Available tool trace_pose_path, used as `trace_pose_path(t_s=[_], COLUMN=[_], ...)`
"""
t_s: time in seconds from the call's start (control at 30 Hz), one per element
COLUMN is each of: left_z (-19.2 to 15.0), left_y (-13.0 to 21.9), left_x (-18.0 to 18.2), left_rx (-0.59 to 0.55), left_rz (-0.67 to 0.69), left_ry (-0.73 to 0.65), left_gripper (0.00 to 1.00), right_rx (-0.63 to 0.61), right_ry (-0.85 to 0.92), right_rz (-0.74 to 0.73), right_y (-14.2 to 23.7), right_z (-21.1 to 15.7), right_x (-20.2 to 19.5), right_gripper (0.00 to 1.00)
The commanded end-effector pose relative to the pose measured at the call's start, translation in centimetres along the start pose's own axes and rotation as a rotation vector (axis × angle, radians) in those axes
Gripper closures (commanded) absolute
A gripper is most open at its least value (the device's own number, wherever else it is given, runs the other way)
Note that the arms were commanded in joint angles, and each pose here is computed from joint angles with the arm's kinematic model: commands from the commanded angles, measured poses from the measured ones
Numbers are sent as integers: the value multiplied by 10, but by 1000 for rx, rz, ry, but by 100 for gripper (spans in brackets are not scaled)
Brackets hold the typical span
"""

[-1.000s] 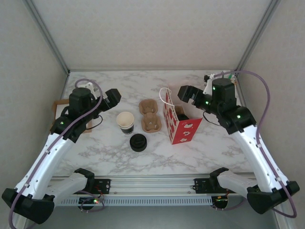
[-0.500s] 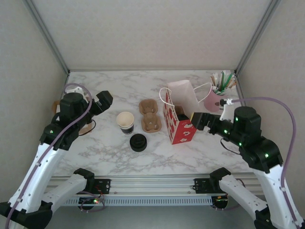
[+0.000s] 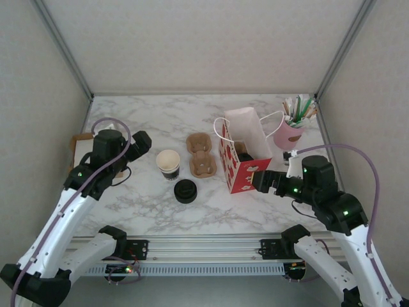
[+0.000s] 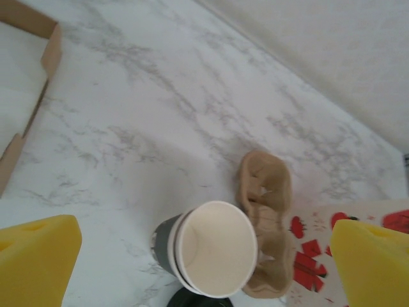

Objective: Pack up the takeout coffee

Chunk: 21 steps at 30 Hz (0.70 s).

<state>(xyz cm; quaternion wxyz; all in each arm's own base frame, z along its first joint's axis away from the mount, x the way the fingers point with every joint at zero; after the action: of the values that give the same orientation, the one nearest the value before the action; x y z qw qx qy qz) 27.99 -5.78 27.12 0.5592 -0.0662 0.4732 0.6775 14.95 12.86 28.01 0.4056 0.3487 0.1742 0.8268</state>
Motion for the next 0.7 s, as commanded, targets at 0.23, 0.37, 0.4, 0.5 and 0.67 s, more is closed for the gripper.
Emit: trace_pose_path(t_s=[0.23,0.37,0.4,0.5,0.67], left_z=[43,64,68,75,81], left_y=[-41,-59,-65,-85,-114], left_x=[71,106,116,142,180], left_rx=[-136,-159,-160,-139,-102], left_rz=[281,374,397,456,528], left_ry=[72,127,141,180,235], left_gripper=[0,3,4,12,33], right_rx=[82,100,104,112,117], right_ry=[68,70,70,71,71], right_rz=[120,114,114,113,112], right_y=[-15,-17,-18,-20,-20], right_z=[-8,-13,-14,-15,-16], right_x=[16,14,13,12,12], right_gripper=[1,1,1,1,1])
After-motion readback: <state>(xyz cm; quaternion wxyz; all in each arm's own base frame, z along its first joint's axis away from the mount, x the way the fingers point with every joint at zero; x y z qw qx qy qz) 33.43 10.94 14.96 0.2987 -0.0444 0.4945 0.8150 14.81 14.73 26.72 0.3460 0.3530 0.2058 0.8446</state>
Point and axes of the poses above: each hand's point on the last joint's axis, 136 mm out from that joint toward the fingers, its own y axis back along the fingers, its own x axis along the line the jaws close on, z = x × y, the point moved 1 cm from there along y, back along the fingers, and after that the axes turned 11 degrees about y, right-handed, at the moved point
